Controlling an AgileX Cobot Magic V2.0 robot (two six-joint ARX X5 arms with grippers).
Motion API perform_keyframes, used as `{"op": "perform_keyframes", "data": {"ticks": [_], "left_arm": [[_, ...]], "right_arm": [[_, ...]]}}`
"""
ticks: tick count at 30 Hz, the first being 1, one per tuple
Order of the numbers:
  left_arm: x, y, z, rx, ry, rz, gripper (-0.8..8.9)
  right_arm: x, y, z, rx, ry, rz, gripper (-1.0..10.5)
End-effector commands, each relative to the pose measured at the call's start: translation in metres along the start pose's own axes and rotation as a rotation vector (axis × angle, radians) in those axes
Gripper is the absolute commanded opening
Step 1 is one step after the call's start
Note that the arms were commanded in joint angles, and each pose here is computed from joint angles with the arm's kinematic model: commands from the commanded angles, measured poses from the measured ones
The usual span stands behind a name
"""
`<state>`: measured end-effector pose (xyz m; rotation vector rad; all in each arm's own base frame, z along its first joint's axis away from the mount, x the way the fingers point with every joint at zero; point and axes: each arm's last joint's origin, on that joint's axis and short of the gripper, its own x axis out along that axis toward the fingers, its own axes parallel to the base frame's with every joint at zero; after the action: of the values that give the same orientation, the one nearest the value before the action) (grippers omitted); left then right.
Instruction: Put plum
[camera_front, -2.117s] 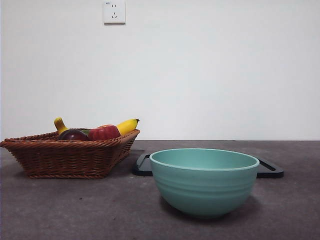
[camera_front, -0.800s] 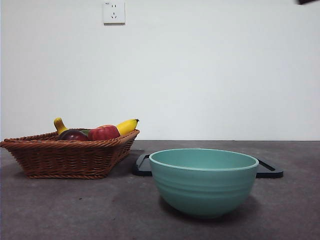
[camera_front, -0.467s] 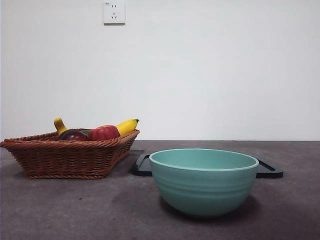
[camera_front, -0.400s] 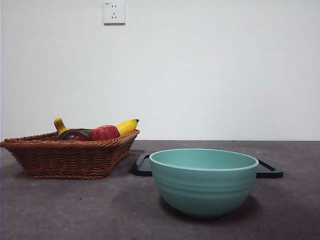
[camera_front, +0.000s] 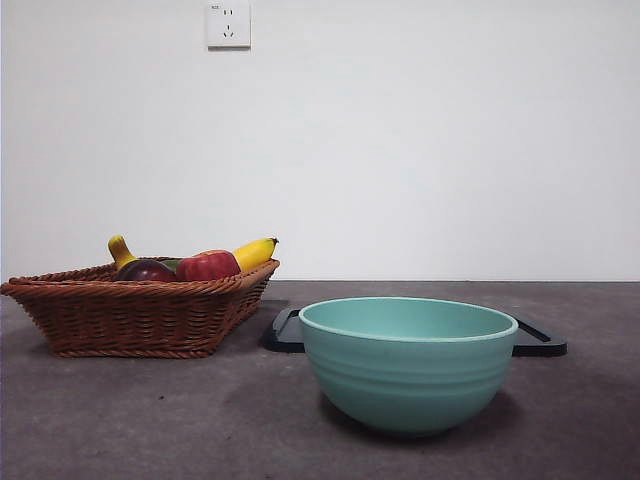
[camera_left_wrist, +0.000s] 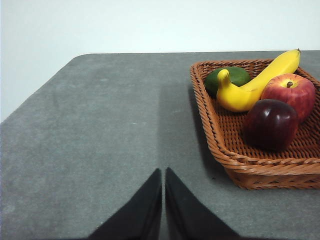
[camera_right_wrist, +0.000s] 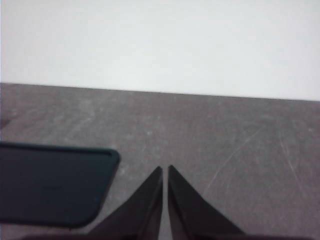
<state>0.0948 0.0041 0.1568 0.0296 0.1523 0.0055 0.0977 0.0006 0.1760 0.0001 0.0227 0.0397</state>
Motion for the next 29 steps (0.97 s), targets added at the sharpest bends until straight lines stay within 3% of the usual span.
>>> {"op": "perform_keyframes", "data": {"ticks": [1,14,18,29], "left_arm": [[0.002,0.000,-0.008,-0.007,0.027,0.003,0.08],[0.002,0.000,-0.007,-0.007,0.026,0.003,0.08],[0.002,0.000,-0.007,-0.007,0.026,0.003,0.09],[0.002,0.000,-0.007,-0.007,0.027,0.003,0.09]], "right_arm": [[0.000,0.000,-0.006,0.005,-0.007,-0.007,0.1],[-0.001,0.000,-0.027,0.047,0.152,-0.011,0.1],[-0.001,0.000,-0.026,0.088,0.146,-0.012,0.1],[-0.001,0.000,-0.024,0.085,0.126,-0.011,0.1]]}}
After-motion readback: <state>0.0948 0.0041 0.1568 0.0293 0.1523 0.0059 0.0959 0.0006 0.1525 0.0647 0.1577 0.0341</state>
